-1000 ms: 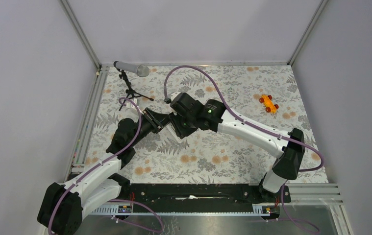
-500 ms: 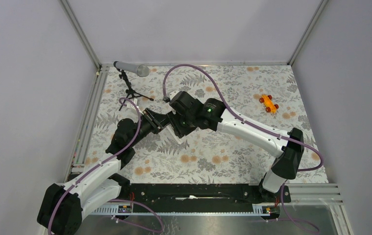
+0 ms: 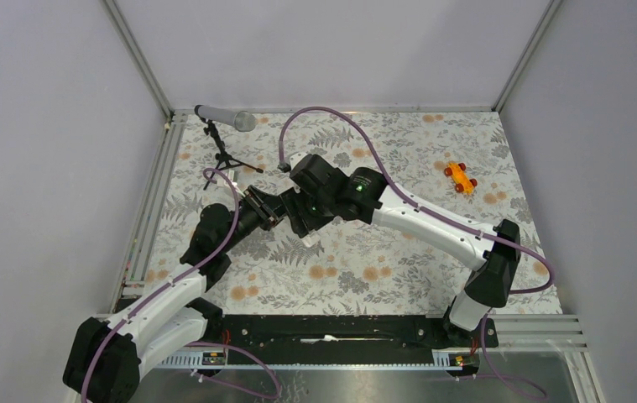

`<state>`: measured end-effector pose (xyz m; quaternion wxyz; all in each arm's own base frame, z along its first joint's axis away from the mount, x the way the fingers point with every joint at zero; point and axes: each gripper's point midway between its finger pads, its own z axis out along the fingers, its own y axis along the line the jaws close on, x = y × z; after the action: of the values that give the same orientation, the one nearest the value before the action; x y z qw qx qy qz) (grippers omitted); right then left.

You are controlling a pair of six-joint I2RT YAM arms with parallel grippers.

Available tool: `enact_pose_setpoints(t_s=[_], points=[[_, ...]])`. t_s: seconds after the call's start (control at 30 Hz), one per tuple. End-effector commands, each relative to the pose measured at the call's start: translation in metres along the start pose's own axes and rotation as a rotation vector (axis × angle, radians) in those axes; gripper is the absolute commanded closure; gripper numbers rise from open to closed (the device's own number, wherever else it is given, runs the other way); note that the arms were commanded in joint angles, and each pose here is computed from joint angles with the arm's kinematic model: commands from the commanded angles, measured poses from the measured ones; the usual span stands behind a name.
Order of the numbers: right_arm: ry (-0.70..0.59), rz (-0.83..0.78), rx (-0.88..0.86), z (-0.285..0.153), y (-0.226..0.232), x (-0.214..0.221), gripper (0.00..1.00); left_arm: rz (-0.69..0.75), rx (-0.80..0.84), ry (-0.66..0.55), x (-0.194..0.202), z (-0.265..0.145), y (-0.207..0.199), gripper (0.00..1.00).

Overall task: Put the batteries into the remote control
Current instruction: Load the battery cover into the remote control.

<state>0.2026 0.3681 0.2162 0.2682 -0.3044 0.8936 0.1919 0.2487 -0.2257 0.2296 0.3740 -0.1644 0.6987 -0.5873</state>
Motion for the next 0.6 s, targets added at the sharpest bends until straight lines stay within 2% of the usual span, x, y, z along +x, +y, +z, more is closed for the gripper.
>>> enact_pose_setpoints(t_s=[0.0, 0.33, 0.57], points=[[-0.086, 0.042, -0.028, -0.017, 0.006, -0.025, 0.32, 0.003, 0.098, -0.028, -0.012, -0.001, -0.035, 1.00], [-0.192, 0.171, -0.170, -0.053, 0.010, -0.045, 0.10, -0.059, 0.108, -0.053, -0.019, -0.004, -0.032, 1.00], [-0.359, 0.475, -0.244, -0.082, -0.010, -0.047, 0.02, -0.107, 0.171, -0.082, -0.028, -0.010, -0.046, 1.00]])
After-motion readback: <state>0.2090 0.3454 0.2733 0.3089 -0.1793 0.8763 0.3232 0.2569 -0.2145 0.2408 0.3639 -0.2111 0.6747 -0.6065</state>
